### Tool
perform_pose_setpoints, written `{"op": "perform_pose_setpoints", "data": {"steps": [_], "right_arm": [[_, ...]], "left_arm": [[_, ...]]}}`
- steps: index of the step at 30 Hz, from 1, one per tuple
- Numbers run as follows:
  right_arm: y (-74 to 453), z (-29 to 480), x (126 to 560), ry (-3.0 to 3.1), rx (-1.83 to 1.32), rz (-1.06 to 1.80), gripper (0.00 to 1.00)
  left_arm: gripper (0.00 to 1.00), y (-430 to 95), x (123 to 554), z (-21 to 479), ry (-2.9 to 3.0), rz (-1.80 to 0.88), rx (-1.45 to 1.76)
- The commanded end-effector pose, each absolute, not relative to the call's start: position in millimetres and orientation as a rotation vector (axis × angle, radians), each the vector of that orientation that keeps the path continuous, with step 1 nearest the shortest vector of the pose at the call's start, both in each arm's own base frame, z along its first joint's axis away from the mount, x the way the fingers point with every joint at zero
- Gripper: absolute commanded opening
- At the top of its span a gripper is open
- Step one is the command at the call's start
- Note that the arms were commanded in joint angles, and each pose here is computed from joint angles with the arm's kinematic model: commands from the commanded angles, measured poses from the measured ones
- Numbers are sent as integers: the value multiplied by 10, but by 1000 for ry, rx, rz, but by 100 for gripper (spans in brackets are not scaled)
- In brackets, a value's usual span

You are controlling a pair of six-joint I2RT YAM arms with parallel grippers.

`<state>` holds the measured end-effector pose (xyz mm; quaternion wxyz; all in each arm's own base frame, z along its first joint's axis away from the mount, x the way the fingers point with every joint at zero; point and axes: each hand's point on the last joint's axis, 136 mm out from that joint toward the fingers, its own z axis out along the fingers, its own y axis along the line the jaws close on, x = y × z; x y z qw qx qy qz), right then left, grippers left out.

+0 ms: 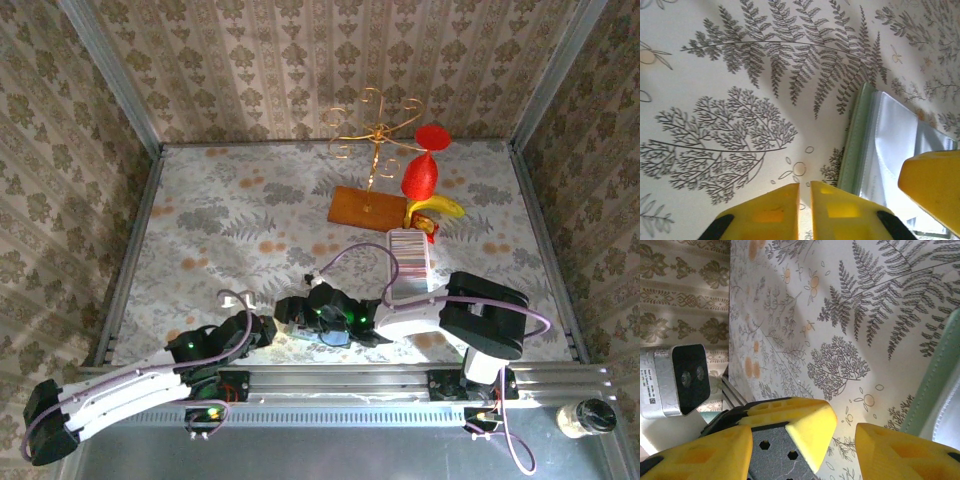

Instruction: Put the credit cards into the card holder

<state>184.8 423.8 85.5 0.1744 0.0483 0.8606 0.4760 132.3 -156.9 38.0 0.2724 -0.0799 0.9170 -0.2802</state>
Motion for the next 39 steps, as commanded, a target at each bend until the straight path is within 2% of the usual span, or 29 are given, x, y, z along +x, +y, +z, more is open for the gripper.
{"op": "perform_pose_setpoints", "data": {"steps": [1,6,10,17,20,24,27,34,36,39], "right_arm": [[4425,1093,1911,2344,71,1413,58],[4570,1258,2047,2331,-76,1376,61],[4429,1460,2333,2287,-110,1367,62],[3397,1845,2725,2244,-397,879,65],[3030,2058,2634,2084,-679,651,65],[2678,2068,2217,1868,-1166,424,66],[2327,1929,1926,1785,-1480,241,68],[1489,1509,1598,1727,-1939,-158,76],[1327,1379,1620,1691,-2020,-281,85],[1169,1236,1726,1680,-2068,-393,88]], "left_arm": [[19,-1425,1329,419,2464,-675,-231],[28,-1357,1343,497,2446,-660,-245],[34,-1409,1345,559,2443,-677,-206],[42,-1697,1394,694,2441,-736,-83],[46,-1828,1415,718,2463,-725,-18],[49,-1991,1428,686,2494,-729,49],[45,-2068,1423,606,2530,-728,66],[41,-2290,1337,488,2592,-805,126],[40,-2337,1311,450,2610,-813,141],[38,-2407,1263,413,2625,-820,163]]}}
